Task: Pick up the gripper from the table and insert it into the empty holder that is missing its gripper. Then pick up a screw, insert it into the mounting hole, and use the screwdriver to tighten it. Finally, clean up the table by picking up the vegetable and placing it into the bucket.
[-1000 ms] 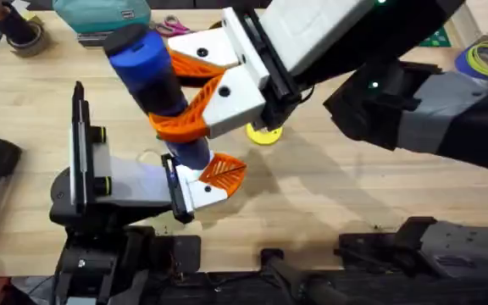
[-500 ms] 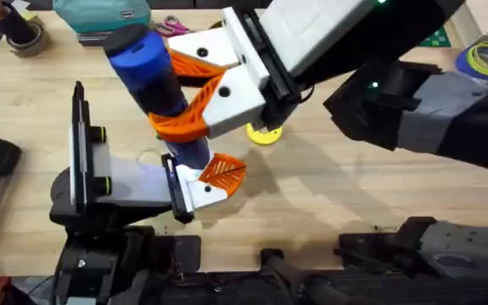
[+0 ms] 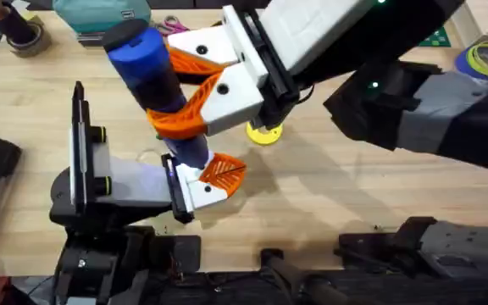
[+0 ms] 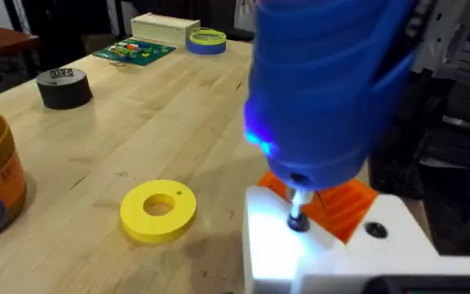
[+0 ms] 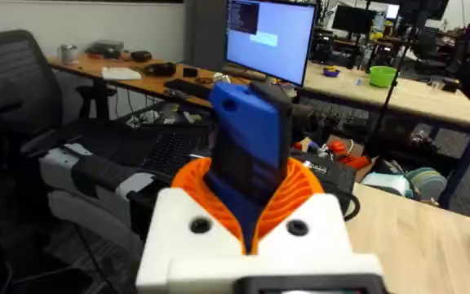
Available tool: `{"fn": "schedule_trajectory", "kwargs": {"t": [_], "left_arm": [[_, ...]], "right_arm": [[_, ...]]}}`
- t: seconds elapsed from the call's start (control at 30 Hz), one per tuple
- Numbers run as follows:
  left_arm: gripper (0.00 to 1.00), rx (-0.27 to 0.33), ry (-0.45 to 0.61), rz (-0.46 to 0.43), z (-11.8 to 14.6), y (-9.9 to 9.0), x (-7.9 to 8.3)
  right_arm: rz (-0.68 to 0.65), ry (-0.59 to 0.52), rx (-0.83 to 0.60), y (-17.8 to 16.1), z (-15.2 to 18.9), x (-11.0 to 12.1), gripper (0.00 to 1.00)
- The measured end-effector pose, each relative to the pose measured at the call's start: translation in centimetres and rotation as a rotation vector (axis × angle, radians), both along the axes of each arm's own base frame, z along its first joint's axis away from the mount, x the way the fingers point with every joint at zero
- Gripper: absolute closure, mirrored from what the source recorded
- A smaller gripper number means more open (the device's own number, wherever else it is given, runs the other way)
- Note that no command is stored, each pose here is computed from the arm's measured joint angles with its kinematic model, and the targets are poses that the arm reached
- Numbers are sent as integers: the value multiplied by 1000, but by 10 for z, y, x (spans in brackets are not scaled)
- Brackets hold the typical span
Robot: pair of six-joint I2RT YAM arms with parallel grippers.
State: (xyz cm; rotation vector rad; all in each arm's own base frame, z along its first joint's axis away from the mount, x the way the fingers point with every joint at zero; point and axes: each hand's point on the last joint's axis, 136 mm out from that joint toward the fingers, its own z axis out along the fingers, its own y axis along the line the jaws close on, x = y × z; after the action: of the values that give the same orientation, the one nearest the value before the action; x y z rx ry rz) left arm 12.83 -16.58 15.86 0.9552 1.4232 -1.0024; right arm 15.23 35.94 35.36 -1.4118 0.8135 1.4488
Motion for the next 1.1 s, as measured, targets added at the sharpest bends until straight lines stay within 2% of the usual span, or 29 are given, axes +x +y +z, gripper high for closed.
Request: {"fn": "schedule_trajectory", "kwargs": {"t": [1.1], "left_arm": [[989, 0, 0, 0, 0, 0, 0]], "right_arm": [[-6, 30, -25, 1, -5, 2, 978]]}}
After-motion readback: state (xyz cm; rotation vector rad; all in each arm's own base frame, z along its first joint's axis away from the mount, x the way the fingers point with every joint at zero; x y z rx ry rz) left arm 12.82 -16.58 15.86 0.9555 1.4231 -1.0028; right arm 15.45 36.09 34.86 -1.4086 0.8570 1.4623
